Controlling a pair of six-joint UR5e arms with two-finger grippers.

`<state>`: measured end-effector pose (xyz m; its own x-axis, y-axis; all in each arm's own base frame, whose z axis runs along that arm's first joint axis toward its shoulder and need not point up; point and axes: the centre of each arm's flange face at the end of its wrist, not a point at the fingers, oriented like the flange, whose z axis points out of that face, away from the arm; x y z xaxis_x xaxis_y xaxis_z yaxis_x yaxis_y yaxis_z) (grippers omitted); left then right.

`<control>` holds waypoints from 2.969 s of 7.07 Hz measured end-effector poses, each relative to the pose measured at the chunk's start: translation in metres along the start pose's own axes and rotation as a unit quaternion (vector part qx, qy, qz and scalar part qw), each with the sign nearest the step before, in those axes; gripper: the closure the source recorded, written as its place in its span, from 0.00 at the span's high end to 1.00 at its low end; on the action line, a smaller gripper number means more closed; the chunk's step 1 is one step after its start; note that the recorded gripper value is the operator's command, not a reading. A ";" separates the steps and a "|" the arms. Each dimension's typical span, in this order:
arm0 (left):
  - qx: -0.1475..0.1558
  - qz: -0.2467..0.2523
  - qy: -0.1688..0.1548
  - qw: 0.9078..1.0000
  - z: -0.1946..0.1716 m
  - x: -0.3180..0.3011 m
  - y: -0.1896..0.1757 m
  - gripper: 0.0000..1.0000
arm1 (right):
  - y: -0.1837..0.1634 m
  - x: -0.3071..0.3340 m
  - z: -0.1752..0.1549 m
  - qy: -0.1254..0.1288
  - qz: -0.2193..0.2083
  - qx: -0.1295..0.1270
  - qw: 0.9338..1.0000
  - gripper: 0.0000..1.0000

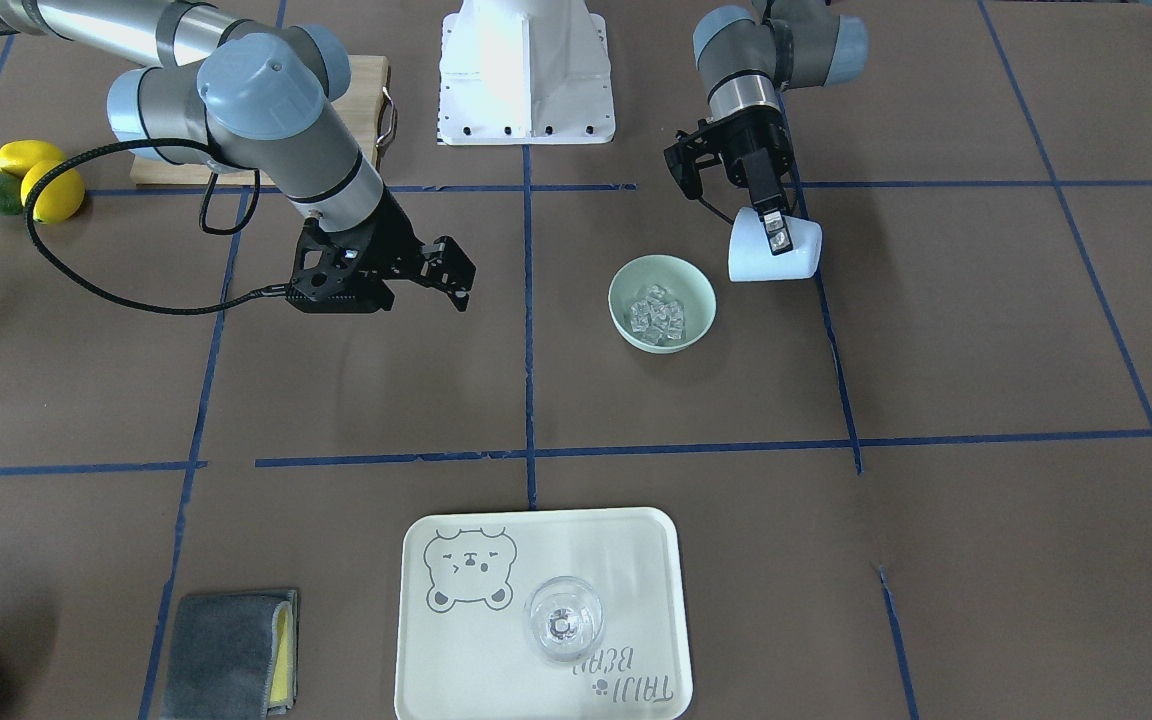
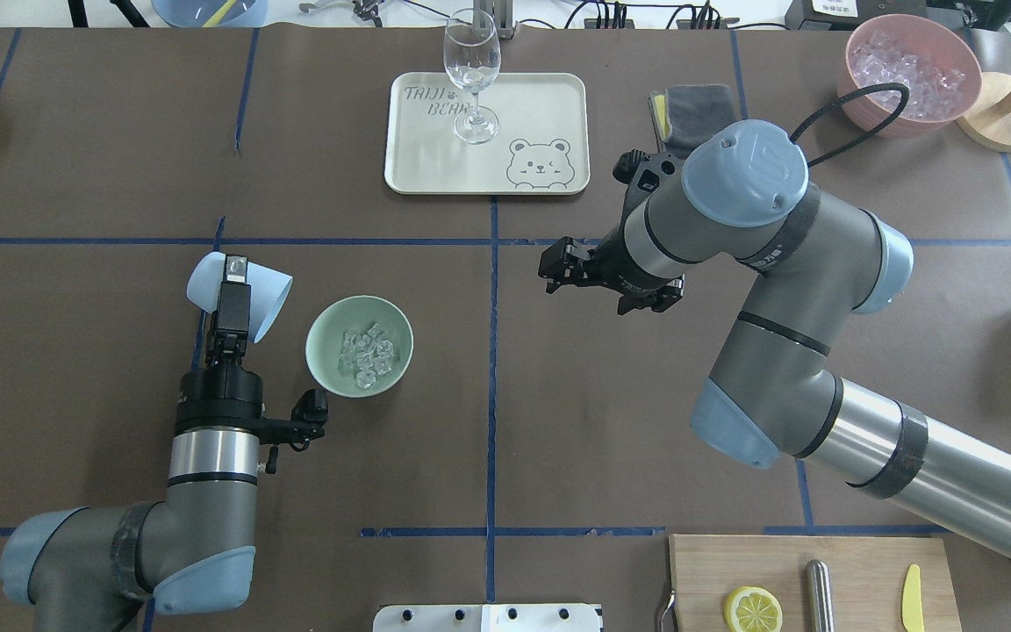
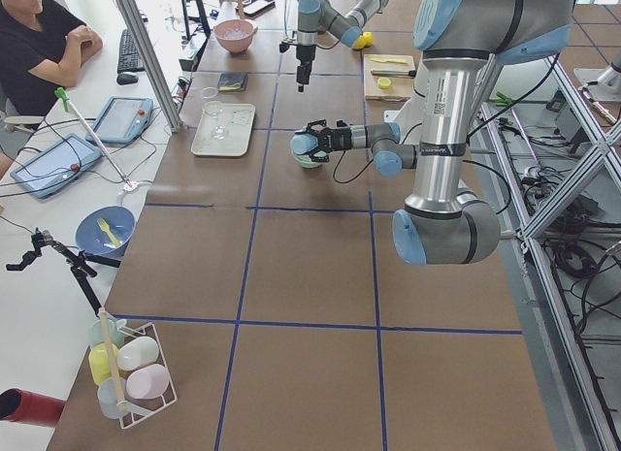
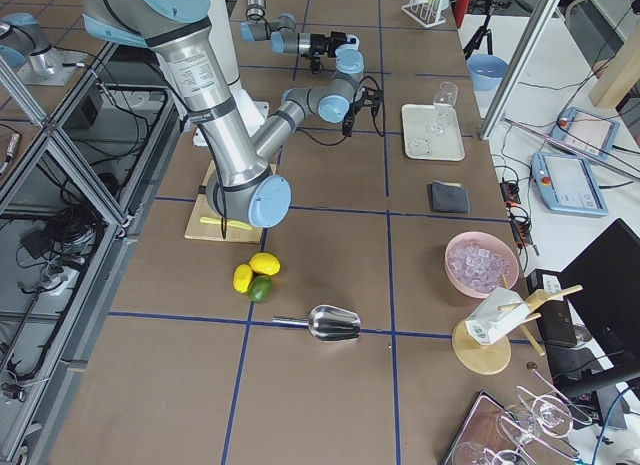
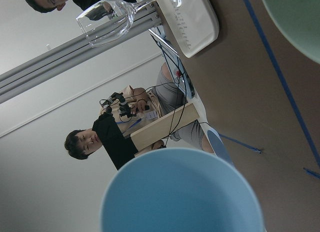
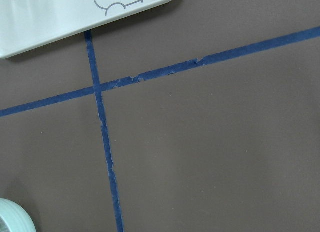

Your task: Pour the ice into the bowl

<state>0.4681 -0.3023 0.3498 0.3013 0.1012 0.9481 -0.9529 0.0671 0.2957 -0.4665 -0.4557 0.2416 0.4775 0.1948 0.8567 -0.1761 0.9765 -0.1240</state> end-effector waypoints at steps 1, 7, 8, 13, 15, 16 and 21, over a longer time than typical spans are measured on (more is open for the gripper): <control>0.001 -0.005 0.001 1.000 -0.001 -0.003 0.000 0.00 | 0.001 0.000 0.000 0.000 0.000 0.000 1.000 1.00; 0.071 -0.078 0.102 0.989 -0.011 -0.050 0.012 0.00 | 0.003 -0.004 0.001 -0.002 -0.002 -0.001 1.000 1.00; 0.080 -0.101 0.120 0.984 -0.012 -0.054 0.018 0.00 | 0.004 -0.005 0.002 -0.002 -0.002 -0.001 1.000 1.00; 0.025 -0.309 0.224 0.924 0.014 -0.021 0.092 0.00 | 0.015 -0.021 0.002 -0.011 -0.009 -0.007 1.000 1.00; -0.026 -0.367 0.247 0.896 0.027 -0.005 0.145 0.00 | 0.028 -0.031 0.008 -0.013 -0.015 -0.015 1.000 1.00; -0.046 -0.389 0.248 0.886 0.030 0.007 0.172 0.00 | 0.034 -0.034 0.012 -0.013 -0.017 -0.015 1.000 1.00; 0.019 -0.594 0.224 0.773 0.031 0.104 0.270 0.00 | 0.066 -0.063 0.041 -0.008 -0.016 -0.002 1.000 1.00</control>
<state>0.2410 -0.3041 0.5317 0.9376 0.3237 -0.1269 0.0064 0.3488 0.9372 -0.5430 -0.4076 0.1999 0.4691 0.1612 0.8683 -0.1570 0.9828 -0.0976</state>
